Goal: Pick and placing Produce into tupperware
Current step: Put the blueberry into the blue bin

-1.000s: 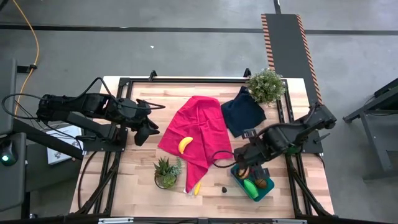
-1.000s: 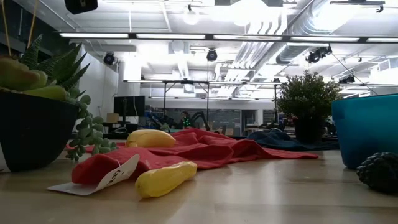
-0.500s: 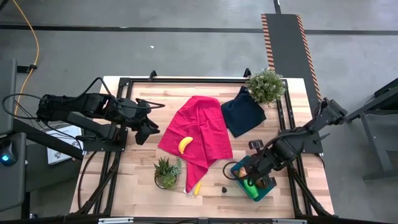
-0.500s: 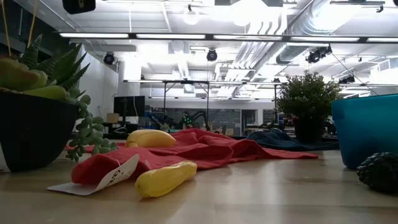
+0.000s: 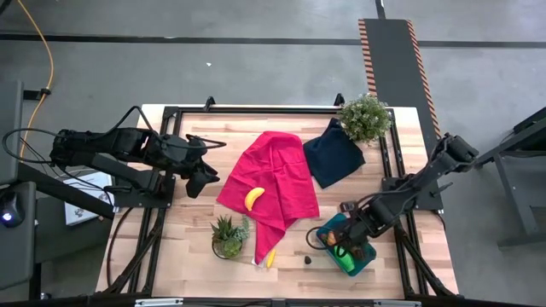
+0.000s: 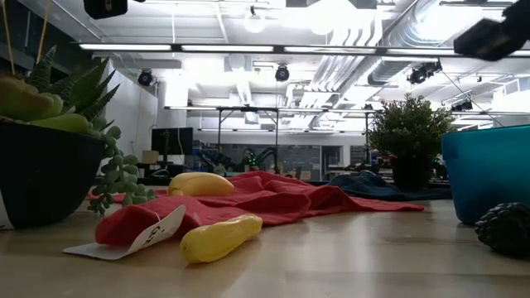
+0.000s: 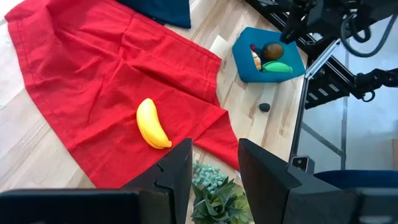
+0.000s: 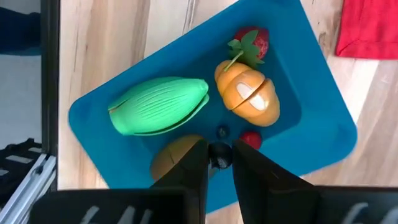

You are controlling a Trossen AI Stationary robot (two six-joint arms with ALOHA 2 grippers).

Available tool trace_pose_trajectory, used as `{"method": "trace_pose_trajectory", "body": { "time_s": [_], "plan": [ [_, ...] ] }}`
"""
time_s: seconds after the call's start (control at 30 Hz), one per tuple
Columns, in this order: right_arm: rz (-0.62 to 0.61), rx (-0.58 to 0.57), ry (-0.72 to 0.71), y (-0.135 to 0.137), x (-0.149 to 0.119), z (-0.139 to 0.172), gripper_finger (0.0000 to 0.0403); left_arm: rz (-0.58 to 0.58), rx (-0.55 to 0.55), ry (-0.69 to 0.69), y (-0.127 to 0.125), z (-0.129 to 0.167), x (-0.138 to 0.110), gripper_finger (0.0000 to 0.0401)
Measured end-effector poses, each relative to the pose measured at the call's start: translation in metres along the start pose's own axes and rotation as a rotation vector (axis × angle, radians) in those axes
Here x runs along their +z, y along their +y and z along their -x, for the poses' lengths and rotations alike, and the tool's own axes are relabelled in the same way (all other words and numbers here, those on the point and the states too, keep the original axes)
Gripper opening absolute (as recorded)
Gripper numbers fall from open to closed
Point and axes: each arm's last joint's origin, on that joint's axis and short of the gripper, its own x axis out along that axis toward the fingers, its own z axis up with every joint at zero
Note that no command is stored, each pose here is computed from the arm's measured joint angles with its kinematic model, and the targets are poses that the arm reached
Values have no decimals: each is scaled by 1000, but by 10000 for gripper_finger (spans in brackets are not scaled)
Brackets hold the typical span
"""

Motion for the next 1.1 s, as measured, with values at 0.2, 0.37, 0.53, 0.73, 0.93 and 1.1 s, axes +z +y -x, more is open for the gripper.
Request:
{"method": "trace_pose_trajectory", "body": {
  "time_s": [0.2,0.37,0.53,0.73,0.93,1.1],
  "plan": [
    [-25,15,-23,-4,-5,-22,44,0,0,0,0,0,0,117],
    [-55,4,1,-8,-12,-31,44,2,0,0,0,0,0,117],
    [-54,3,-4,-9,-12,-32,44,2,3,-3,0,0,0,117],
    [-54,-13,-27,-9,-10,-33,44,3,5,-5,0,0,0,117],
    [-54,-12,-28,-9,-10,-33,44,4,5,-5,0,0,0,117],
    [-57,-12,-29,-9,-10,-33,47,29,3,-7,0,0,0,117]
  ]
}}
